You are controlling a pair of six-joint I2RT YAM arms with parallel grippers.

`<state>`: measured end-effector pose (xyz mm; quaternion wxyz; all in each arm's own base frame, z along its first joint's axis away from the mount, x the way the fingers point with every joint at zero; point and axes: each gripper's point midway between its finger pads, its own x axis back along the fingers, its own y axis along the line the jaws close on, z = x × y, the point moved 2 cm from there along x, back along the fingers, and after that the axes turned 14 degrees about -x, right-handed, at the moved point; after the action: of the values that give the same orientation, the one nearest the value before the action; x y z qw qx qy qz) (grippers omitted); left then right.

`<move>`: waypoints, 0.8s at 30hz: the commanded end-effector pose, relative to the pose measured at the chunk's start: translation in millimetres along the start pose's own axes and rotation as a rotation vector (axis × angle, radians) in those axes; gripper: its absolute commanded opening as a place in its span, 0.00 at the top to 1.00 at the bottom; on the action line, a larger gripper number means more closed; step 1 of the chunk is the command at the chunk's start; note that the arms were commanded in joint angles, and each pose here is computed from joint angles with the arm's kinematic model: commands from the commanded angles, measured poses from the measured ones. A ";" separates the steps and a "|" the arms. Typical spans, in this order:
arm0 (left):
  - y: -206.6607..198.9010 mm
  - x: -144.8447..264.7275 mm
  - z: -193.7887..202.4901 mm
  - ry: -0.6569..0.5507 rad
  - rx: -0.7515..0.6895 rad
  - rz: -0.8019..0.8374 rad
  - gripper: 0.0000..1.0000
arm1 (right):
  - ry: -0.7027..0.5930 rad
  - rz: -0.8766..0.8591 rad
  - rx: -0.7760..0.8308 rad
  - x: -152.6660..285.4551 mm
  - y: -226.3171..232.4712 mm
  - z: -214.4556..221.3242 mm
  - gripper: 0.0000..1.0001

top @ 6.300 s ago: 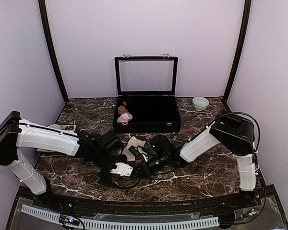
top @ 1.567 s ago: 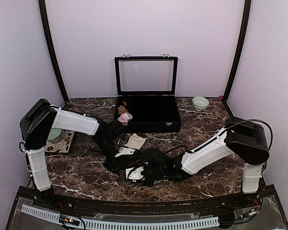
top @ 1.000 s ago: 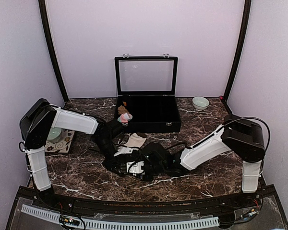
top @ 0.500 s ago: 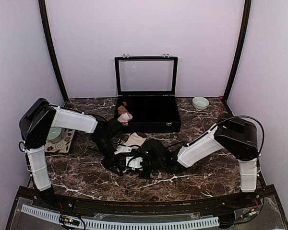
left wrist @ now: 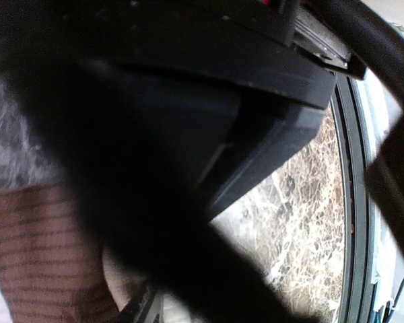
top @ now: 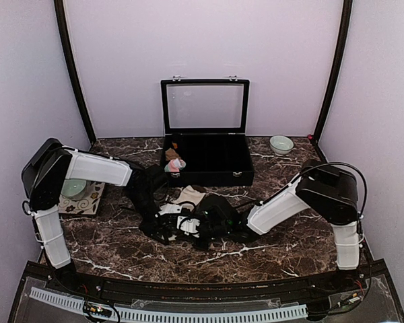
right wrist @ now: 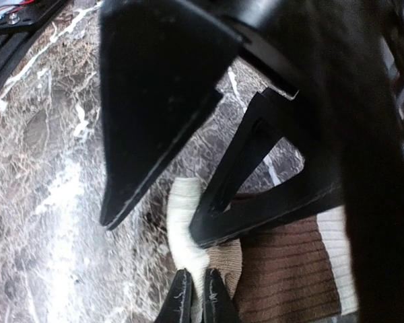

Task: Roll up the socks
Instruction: Roll the sock at the center of the board.

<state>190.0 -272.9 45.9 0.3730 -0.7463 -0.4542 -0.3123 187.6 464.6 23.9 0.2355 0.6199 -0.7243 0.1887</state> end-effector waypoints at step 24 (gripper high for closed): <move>-3.7 79.5 10.5 0.061 -0.058 -0.594 0.01 | 0.614 -0.188 -0.900 35.1 69.8 173.4 1.00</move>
<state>190.9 -237.2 107.5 0.2733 -0.6595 -0.5794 -0.3934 160.7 454.2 19.3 0.4243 0.6155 -0.6636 -0.0279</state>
